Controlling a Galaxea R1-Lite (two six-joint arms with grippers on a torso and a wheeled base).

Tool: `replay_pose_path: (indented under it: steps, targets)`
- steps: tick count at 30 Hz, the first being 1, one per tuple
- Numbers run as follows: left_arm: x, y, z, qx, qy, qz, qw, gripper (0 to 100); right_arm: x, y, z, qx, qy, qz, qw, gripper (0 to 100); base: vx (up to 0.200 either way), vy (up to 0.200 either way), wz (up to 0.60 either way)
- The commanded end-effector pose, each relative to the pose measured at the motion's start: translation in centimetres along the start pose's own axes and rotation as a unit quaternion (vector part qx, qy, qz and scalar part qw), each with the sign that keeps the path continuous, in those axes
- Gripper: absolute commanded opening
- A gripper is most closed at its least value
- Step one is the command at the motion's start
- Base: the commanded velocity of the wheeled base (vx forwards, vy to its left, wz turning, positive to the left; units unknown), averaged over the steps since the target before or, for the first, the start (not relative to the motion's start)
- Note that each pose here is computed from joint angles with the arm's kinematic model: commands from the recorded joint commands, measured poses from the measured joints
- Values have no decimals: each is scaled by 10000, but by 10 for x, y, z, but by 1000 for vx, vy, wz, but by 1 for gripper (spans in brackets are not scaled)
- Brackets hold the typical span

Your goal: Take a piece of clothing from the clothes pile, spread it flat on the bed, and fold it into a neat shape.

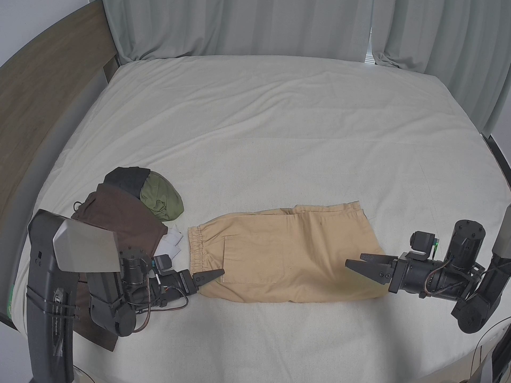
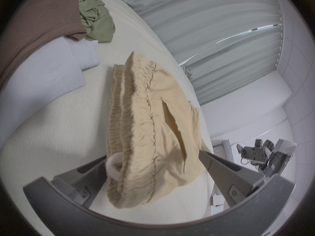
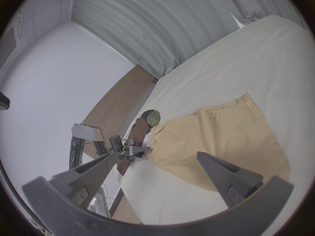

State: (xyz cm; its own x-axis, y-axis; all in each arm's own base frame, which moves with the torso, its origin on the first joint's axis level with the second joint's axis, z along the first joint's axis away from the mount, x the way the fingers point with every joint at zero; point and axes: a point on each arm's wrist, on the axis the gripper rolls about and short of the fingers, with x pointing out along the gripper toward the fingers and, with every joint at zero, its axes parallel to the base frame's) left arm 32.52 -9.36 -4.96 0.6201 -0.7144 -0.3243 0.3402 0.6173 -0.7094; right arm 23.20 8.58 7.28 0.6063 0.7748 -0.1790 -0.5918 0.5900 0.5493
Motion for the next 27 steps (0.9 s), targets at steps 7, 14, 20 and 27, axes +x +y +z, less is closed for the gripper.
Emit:
replay_pose_path:
  steps: [7, 14, 20, 27]
  targets:
    - [5, -10, 9, -108, -172, -138, 9997, 100, 0, -1, -1, 17, 24, -12, 10000, 100, 0, 0, 0]
    - [5, -9, 7, -137, -165, -94, 9997, 100, 1, 0, -2, 23, 44, -5, 10000, 100, 0, 0, 0]
    - [6, -8, 8, -130, -204, -66, 9997, 0, 1, -1, -2, -30, 40, -11, 10000, 100, 0, 0, 0]
    - [5, -5, 9, -154, -242, -33, 9996, 0, 3, -4, -6, -82, 134, -39, 9999, 100, 0, 0, 0]
